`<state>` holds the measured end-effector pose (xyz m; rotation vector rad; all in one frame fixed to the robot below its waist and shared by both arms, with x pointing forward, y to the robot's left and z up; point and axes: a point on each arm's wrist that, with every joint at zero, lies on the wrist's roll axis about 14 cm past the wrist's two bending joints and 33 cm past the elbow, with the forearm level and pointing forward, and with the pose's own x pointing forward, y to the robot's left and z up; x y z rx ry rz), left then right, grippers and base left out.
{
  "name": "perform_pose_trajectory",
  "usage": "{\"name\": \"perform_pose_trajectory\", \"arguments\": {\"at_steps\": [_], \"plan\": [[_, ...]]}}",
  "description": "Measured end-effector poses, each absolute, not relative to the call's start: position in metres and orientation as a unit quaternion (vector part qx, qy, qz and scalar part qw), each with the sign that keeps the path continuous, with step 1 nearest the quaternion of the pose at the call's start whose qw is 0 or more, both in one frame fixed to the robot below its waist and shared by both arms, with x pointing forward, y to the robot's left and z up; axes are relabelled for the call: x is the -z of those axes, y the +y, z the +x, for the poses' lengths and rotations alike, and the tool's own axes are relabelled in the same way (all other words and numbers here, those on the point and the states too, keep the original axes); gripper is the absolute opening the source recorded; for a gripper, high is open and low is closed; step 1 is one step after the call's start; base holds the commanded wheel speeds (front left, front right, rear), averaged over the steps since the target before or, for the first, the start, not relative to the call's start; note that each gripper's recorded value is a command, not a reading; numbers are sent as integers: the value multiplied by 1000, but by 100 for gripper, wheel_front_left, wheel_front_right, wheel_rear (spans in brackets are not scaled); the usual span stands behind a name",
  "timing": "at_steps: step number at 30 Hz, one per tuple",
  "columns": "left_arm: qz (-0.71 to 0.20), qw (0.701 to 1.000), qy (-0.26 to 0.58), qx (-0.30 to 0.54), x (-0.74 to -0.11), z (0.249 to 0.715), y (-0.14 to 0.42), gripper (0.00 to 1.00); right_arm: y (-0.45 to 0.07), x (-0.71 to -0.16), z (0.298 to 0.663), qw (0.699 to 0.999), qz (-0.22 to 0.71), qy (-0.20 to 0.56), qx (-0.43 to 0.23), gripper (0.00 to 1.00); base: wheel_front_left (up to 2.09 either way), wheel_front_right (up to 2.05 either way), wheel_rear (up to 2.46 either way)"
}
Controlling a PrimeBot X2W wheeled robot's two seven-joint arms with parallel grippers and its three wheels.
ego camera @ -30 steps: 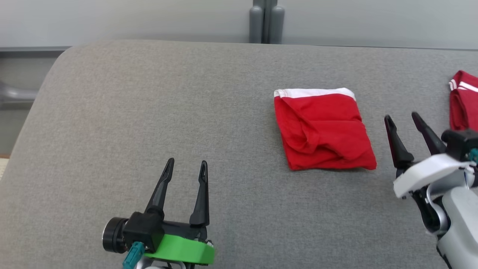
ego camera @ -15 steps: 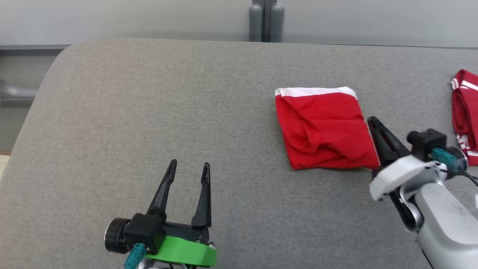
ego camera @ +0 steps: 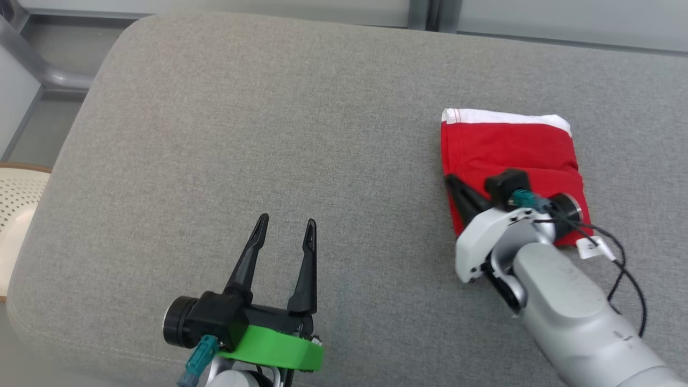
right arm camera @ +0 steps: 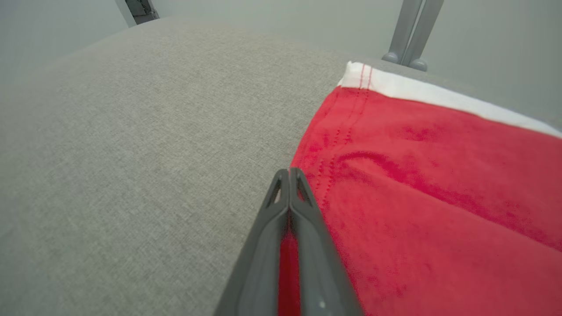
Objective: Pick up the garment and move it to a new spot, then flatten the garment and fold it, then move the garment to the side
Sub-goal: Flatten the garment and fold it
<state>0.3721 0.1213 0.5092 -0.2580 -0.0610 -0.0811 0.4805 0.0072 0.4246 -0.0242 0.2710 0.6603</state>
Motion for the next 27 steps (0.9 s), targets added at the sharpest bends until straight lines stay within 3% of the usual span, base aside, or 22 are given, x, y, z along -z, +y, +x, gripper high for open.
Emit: {"name": "perform_pose_trajectory", "arguments": {"at_steps": [4,8,16,22,27], "plan": [[-129,991,-23,38,-504,374,122,100,46,-418,460,917,6,145,-372,0,0,0,0],[-129,990,-24,46,-504,378,118,100,73,-445,453,907,43,103,-407,0,0,0,0],[-130,990,-30,53,-509,381,115,100,4,-469,494,941,4,41,-336,0,0,0,0],[-131,989,-36,56,-513,377,113,100,-55,-445,487,961,-21,66,-267,0,0,0,0],[-130,989,-41,60,-516,375,112,100,-63,-423,471,964,-13,100,-246,0,0,0,0]]}}
